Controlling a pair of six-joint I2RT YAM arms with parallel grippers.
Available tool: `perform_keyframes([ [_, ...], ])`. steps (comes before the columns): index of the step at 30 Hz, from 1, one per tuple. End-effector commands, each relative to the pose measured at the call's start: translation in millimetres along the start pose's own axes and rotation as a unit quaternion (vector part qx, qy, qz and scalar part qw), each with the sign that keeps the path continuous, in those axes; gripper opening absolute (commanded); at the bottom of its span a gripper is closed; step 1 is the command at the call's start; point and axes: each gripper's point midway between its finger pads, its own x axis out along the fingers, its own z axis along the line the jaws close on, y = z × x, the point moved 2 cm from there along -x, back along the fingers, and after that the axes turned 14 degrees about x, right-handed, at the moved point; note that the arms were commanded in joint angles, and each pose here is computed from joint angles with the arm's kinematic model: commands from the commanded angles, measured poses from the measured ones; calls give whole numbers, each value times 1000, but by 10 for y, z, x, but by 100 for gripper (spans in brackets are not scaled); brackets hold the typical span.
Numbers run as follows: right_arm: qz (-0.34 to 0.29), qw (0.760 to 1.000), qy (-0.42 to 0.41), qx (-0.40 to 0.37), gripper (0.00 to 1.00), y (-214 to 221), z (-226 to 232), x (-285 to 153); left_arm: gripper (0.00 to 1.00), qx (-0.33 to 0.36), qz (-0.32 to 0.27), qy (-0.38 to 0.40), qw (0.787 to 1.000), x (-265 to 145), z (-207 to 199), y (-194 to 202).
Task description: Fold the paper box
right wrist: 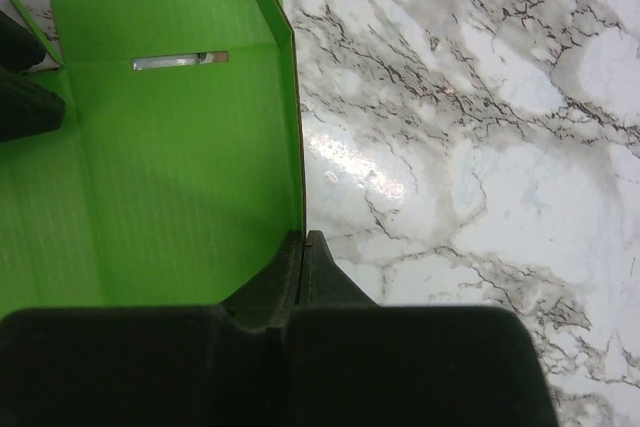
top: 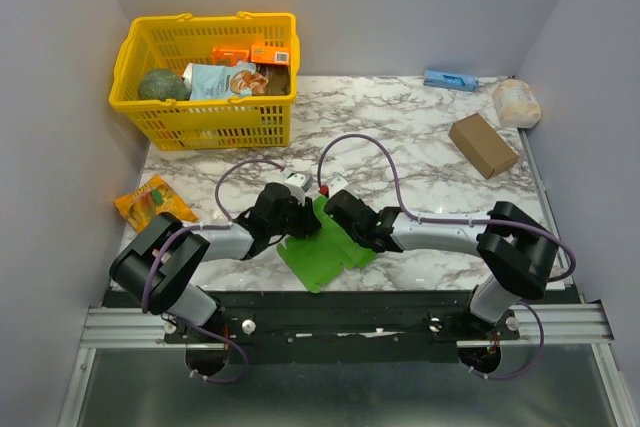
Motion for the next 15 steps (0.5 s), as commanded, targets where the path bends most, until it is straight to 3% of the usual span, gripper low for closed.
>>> perform_keyframes([
  [1,-21,999,25,16,0,-130,-13,32,33,-11,29,27,999,80,-188,172],
  [5,-28,999,31,22,0,-158,-39,1,31,-12,37,-20,999,105,-118,192],
  [8,-34,999,36,22,0,-188,-84,-39,41,-21,29,-55,998,42,-42,140],
  [11,-41,998,44,17,1,-216,-129,-68,59,-19,6,-99,995,-91,59,26],
  [12,-43,998,50,15,0,-223,-143,-72,69,-18,-2,-117,993,-138,105,0],
  [15,-45,997,59,6,0,-236,-177,-70,77,-15,-30,-130,991,-294,107,-106],
])
